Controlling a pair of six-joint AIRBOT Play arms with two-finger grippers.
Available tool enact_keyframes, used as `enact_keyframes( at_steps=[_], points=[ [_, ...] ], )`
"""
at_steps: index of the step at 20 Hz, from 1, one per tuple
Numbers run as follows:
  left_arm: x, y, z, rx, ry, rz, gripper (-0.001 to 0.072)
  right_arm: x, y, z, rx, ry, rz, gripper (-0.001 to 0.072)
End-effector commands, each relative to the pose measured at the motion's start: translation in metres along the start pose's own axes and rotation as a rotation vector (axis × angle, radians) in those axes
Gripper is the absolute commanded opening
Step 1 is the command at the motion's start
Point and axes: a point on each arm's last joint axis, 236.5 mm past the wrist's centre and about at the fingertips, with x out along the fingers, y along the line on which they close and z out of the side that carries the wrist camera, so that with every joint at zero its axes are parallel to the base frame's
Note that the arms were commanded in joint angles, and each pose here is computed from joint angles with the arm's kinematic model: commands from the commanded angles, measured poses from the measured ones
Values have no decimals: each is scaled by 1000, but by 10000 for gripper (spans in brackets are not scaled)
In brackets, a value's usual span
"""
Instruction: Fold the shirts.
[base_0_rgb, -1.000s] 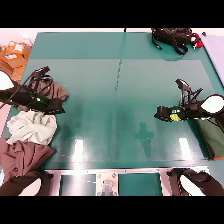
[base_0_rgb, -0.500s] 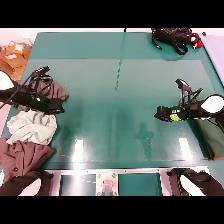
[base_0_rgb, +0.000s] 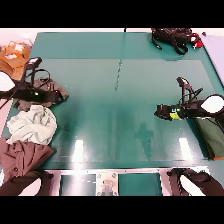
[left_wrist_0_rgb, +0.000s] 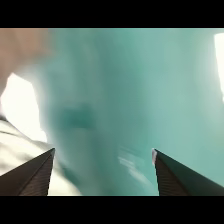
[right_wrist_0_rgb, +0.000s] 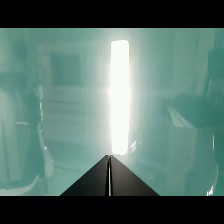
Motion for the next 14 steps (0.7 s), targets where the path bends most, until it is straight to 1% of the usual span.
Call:
enact_keyframes(
  at_steps=[1, 2, 4, 8, 10, 11, 12, 13, 14],
  points=[
    [0, 75, 41, 162, -131, 317, 720, 4, -1, 13, 5, -47, -1, 130],
    [10, 87, 44, 176, -123, 347, 720, 7, -2, 17, 9, -56, -3, 153],
    [45, 115, 36, 146, -65, 364, 720, 10, -4, 22, 11, -72, -7, 153],
    [107, 173, 0, 99, 75, 381, 720, 13, -6, 32, 16, -107, -9, 153],
    [124, 187, -5, 84, 78, 382, 720, 12, -6, 35, 16, -118, -9, 152],
    [129, 188, 0, 90, 56, 382, 664, 12, -6, 35, 16, -119, -8, 152],
    [130, 188, 8, 94, 27, 382, 335, 12, -6, 35, 16, -118, -8, 150],
    [128, 186, 15, 95, 11, 380, 35, 12, -6, 35, 16, -118, -8, 129],
    [124, 183, 23, 77, -1, 369, 24, 12, -6, 34, 16, -116, -8, 85]
  ],
)
